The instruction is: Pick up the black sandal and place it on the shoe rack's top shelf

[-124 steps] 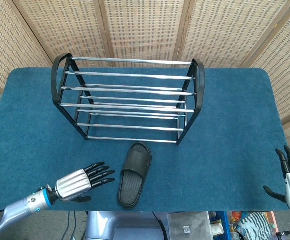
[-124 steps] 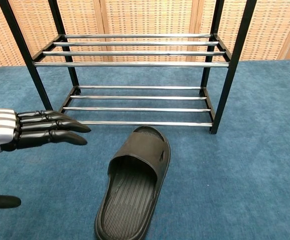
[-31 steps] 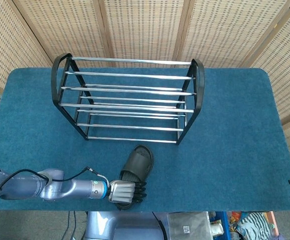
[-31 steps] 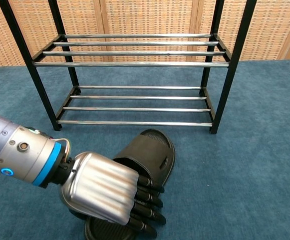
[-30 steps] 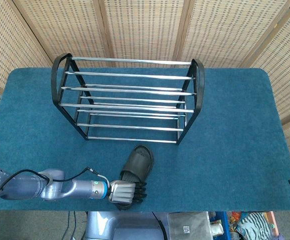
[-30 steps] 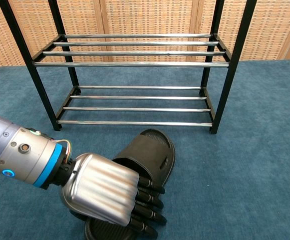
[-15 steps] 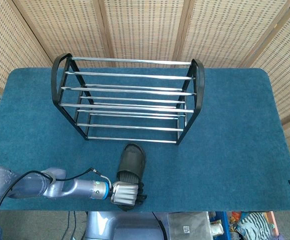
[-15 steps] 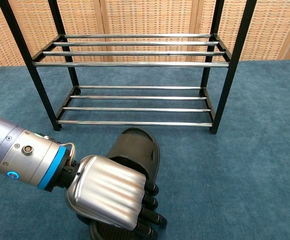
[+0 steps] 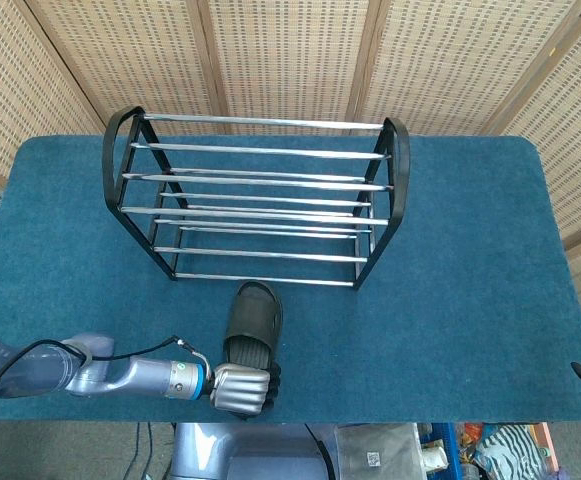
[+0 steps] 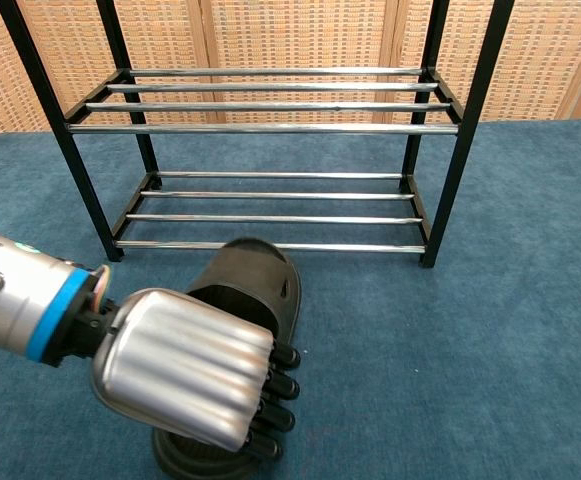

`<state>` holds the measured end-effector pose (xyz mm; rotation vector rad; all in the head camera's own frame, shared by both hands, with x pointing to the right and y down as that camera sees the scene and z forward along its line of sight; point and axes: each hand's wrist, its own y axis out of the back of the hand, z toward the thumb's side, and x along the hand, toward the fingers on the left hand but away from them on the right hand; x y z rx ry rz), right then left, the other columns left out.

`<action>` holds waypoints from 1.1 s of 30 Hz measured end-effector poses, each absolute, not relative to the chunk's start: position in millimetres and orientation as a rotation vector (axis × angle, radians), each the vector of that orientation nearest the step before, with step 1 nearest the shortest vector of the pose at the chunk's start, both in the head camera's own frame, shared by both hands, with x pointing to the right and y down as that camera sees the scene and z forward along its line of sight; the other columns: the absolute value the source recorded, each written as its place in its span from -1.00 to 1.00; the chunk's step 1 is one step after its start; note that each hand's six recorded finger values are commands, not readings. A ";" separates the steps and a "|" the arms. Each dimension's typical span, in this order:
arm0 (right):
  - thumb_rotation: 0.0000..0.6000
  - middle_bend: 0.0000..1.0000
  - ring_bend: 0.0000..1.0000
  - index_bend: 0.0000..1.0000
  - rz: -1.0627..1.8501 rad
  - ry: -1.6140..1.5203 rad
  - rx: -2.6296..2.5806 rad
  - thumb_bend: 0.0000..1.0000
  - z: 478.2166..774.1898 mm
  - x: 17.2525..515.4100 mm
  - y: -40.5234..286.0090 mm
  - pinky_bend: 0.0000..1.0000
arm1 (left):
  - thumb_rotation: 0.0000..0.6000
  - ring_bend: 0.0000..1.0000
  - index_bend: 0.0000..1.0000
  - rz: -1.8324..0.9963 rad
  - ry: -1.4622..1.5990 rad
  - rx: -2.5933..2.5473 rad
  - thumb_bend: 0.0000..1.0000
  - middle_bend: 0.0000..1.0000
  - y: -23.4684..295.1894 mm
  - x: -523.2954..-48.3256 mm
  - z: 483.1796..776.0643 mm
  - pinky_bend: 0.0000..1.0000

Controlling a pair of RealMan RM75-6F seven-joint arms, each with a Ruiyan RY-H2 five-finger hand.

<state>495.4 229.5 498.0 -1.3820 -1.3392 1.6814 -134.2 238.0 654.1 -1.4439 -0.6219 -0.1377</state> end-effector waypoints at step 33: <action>1.00 -1.00 -1.00 -1.00 1.641 -1.286 -1.412 -1.00 494.5 475.3 239.1 -1.00 | 1.00 0.00 0.42 0.004 -0.421 -1.254 -0.49 0.19 239.5 -214.6 552.5 -0.03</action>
